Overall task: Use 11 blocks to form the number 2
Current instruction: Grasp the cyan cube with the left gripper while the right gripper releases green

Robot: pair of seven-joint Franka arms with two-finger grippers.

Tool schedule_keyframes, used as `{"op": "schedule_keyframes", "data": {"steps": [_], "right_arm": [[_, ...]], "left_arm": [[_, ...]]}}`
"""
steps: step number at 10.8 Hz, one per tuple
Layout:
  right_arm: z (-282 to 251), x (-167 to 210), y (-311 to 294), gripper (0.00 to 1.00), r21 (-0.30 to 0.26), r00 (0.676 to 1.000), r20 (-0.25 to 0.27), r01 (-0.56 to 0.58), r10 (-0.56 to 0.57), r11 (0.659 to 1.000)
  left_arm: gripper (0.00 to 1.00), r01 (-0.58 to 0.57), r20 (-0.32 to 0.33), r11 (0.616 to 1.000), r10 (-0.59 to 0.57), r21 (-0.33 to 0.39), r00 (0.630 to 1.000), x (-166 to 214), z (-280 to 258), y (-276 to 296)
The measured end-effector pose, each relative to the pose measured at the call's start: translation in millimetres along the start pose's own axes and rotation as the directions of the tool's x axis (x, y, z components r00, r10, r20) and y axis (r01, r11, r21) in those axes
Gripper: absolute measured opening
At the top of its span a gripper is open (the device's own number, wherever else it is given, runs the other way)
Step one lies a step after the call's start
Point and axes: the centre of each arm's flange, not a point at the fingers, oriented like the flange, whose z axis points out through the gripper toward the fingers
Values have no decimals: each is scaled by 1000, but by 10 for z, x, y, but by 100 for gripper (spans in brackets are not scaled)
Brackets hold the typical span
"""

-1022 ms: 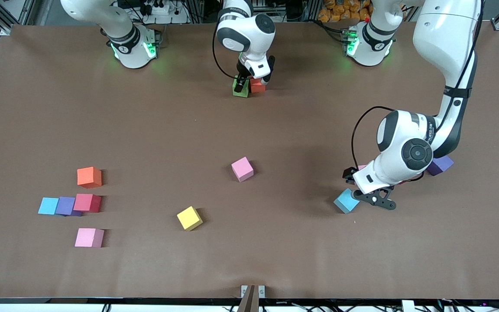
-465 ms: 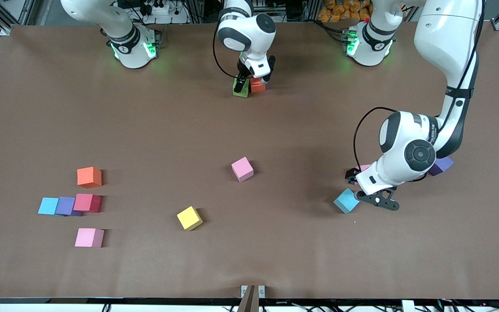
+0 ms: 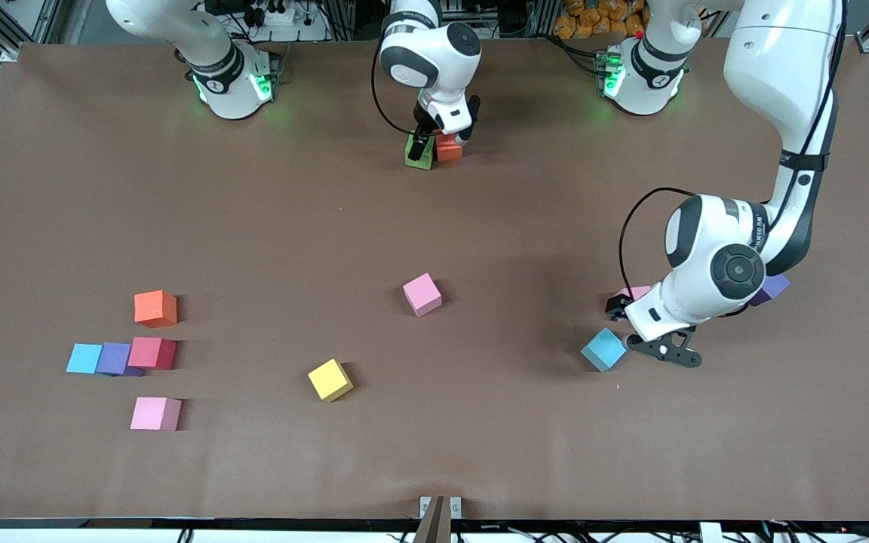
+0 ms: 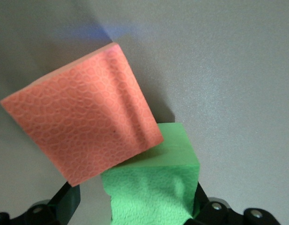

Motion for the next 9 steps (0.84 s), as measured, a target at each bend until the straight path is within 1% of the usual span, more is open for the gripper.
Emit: {"op": "schedule_keyframes", "data": {"steps": [2, 6, 9], "right_arm": [[-18, 12, 19, 100, 0, 1000, -6, 3, -3, 1000], [-55, 33, 84, 100, -1, 1000, -16, 14, -14, 1000], [-106, 45, 150, 100, -1, 999, -31, 14, -14, 1000]], "left_arm": [[100, -11, -6, 1000, 11, -6, 1000, 16, 16, 112], [100, -58, -38, 998, 58, -1, 998, 129, 105, 421], [100, -88, -46, 996, 88, 16, 995, 171, 79, 487]]}}
